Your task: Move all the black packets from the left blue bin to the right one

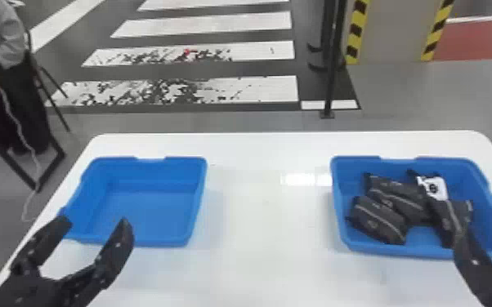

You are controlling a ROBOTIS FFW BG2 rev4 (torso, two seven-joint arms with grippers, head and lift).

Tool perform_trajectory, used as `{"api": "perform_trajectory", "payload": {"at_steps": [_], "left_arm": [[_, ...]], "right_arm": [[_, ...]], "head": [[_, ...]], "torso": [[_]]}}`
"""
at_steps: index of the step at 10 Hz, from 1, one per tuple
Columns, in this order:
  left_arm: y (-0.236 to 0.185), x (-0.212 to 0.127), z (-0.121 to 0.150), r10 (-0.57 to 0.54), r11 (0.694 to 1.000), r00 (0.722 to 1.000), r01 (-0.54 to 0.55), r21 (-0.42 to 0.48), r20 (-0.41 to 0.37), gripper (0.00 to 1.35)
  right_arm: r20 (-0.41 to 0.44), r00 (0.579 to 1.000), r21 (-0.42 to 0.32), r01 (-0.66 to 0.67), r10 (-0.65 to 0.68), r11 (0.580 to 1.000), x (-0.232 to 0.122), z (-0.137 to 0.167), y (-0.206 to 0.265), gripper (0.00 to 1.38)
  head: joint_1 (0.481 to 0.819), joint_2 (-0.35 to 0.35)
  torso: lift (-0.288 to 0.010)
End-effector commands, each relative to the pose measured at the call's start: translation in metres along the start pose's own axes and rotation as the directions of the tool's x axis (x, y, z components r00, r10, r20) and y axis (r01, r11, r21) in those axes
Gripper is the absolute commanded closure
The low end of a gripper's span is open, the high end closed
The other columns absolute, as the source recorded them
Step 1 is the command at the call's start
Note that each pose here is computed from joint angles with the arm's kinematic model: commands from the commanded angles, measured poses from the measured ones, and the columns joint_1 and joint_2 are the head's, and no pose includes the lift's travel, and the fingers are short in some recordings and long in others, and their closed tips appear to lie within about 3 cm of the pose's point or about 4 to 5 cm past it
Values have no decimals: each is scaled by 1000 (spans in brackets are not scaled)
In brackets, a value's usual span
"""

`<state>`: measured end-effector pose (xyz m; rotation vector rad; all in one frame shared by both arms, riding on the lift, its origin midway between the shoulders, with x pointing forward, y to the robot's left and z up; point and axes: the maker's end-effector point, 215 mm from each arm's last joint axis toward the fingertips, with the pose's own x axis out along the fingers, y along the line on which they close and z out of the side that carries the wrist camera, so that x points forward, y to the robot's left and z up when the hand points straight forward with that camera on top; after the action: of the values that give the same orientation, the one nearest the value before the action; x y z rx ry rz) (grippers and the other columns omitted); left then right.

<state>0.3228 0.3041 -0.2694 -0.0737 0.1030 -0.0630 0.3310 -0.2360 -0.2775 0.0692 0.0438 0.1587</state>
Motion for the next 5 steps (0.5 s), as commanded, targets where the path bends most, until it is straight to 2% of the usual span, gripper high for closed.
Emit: {"api": "perform_trajectory", "payload": {"at_steps": [1,5], "left_arm": [[-12,4,-5,-17,999,1000,17,-35,-6,160],[-28,8,-10,-38,995,999,37,-93,-11,162]], "right_arm": [[2,1000,-1,-4,4,1000,2,0,3,219],[7,1000,7,-4,4,1000,6,-2,2,219]], "head": [[695,127],[695,80]], "torso": [[-154],[-154]]}}
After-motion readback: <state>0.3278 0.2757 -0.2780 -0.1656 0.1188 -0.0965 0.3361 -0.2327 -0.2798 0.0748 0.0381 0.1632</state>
